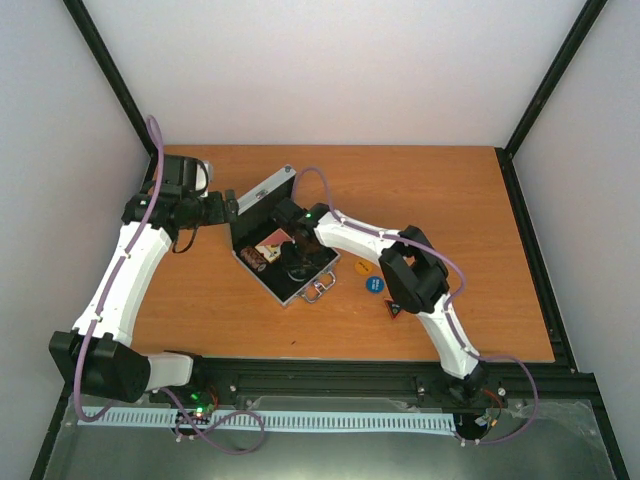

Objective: Pack up texas hold em set

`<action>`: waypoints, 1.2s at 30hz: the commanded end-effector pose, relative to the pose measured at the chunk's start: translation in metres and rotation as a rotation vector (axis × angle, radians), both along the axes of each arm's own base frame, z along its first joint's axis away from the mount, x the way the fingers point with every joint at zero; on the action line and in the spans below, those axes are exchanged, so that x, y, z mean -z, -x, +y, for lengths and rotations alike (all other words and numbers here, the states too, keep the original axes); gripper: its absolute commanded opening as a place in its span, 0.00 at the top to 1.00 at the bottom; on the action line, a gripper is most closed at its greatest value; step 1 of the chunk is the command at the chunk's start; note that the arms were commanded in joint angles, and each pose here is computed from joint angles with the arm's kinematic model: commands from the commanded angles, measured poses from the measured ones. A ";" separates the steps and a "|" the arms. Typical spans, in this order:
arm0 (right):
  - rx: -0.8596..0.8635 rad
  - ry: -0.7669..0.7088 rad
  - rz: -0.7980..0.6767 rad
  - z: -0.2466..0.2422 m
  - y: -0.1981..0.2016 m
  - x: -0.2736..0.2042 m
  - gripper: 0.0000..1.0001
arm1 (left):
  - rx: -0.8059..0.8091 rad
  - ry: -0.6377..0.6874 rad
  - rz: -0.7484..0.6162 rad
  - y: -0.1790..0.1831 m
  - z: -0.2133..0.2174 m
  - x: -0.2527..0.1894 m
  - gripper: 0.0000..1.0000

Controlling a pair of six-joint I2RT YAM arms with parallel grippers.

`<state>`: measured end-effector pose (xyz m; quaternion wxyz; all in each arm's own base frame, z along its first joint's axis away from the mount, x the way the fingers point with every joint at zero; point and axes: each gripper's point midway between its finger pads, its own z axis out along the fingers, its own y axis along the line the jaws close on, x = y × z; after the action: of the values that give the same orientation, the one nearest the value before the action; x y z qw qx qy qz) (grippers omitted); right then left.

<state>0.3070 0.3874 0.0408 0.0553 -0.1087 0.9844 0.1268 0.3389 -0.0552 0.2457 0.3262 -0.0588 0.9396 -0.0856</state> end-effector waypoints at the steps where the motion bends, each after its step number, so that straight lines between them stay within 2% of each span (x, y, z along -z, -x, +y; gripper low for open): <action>1: -0.006 0.050 -0.003 -0.002 -0.001 0.012 0.97 | 0.006 -0.010 0.001 0.004 0.001 0.000 0.00; 5: 0.002 0.101 0.003 -0.009 -0.001 0.025 0.97 | 0.005 -0.013 0.006 0.004 0.001 0.002 0.00; 7: -0.001 0.111 0.008 -0.010 -0.001 0.030 0.89 | 0.006 -0.013 0.005 0.003 0.001 0.002 0.00; 13: -0.004 0.116 0.001 -0.007 -0.005 0.032 0.50 | 0.006 -0.015 0.007 0.003 0.001 0.002 0.00; 16: -0.008 0.119 -0.005 -0.008 -0.006 0.031 0.24 | 0.006 -0.015 0.007 0.003 0.001 0.002 0.00; 19: -0.015 0.113 -0.026 -0.008 -0.008 0.023 0.06 | 0.007 -0.016 0.007 0.003 0.001 0.002 0.00; 20: -0.019 0.106 -0.039 -0.007 -0.010 0.019 0.02 | 0.006 -0.015 0.004 0.003 0.001 0.001 0.00; 36: -0.106 -0.112 -0.199 0.016 -0.017 -0.068 0.00 | 0.007 -0.015 0.003 0.006 0.002 0.002 0.00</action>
<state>0.3146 0.3914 0.0584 0.0981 -0.1495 0.9759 0.1252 0.3390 -0.0555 0.2456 0.3275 -0.0583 0.9391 -0.0865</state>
